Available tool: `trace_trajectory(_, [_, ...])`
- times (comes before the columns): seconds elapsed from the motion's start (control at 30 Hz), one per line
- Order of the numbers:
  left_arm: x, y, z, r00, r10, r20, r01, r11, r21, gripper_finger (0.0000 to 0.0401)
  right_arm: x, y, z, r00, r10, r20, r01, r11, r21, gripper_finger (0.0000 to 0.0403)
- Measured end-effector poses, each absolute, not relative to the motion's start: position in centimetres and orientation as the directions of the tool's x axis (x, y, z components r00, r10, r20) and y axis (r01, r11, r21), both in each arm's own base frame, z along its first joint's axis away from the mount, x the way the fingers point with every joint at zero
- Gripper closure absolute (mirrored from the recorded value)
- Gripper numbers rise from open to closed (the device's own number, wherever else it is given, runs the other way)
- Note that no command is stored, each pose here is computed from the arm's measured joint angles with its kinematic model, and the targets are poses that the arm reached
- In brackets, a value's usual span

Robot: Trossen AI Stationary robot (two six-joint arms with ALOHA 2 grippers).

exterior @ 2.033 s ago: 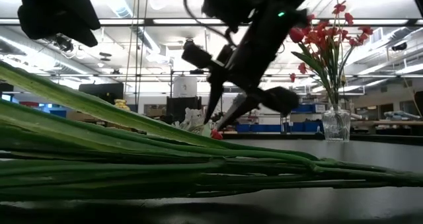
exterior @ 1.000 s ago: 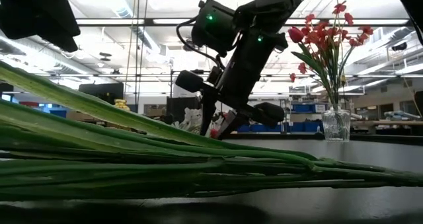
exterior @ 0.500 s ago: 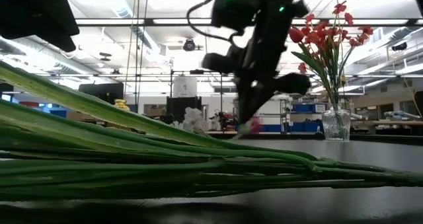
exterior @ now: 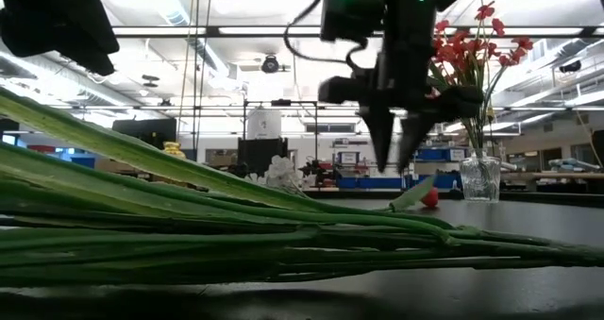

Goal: Sort flowers into vase by color
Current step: Put the red flower into the transparent vase

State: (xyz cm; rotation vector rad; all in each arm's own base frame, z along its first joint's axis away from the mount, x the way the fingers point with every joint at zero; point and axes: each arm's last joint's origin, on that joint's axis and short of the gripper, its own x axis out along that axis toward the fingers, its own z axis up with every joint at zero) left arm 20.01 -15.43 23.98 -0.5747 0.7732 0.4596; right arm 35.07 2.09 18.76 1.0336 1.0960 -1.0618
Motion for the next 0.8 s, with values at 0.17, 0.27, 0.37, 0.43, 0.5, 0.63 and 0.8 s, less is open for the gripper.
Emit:
trace_trajectory(0.17, [19.9, -15.4, 23.9, 0.628, 0.178, -0.757, -0.583, 0.752, -0.306, 0.0246, 34.5, 3.6, 17.8, 0.034, -0.072, -0.997, 0.997, 0.068, 0.029, 0.0241])
trace_trajectory(0.27, [20.0, -15.2, 23.9, 0.625, 0.189, -0.758, -0.589, 0.751, -0.298, 0.0246, 34.8, 3.8, 17.6, 0.062, -0.085, -0.994, 0.998, 0.004, 0.062, 0.0217])
trace_trajectory(0.37, [20.1, -15.0, 23.9, 0.621, 0.202, -0.757, -0.597, 0.748, -0.29, 0.0246, 35.2, 3.2, 17.5, 0.087, -0.128, -0.988, 0.994, -0.06, 0.096, 0.0199])
trace_trajectory(0.43, [20.3, -14.8, 23.9, 0.619, 0.207, -0.757, -0.601, 0.747, -0.287, 0.0246, 35.5, 2.7, 16.9, 0.087, -0.147, -0.985, 0.989, -0.107, 0.103, 0.0194])
trace_trajectory(0.5, [20.4, -14.7, 23.9, 0.618, 0.211, -0.757, -0.602, 0.747, -0.283, 0.0246, 35.7, 2.3, 16.3, 0.068, -0.146, -0.987, 0.984, -0.155, 0.09, 0.0192])
trace_trajectory(0.63, [20.4, -14.7, 23.9, 0.618, 0.21, -0.758, -0.605, 0.743, -0.287, 0.0246, 36.1, 1.9, 14.9, 0.045, -0.128, -0.991, 0.982, -0.177, 0.068, 0.0196])
trace_trajectory(0.8, [20.1, -15.1, 23.9, 0.621, 0.195, -0.759, -0.606, 0.734, -0.307, 0.0246, 36.3, 1.4, 14.0, 0.019, -0.111, -0.994, 0.98, -0.193, 0.04, 0.0204])
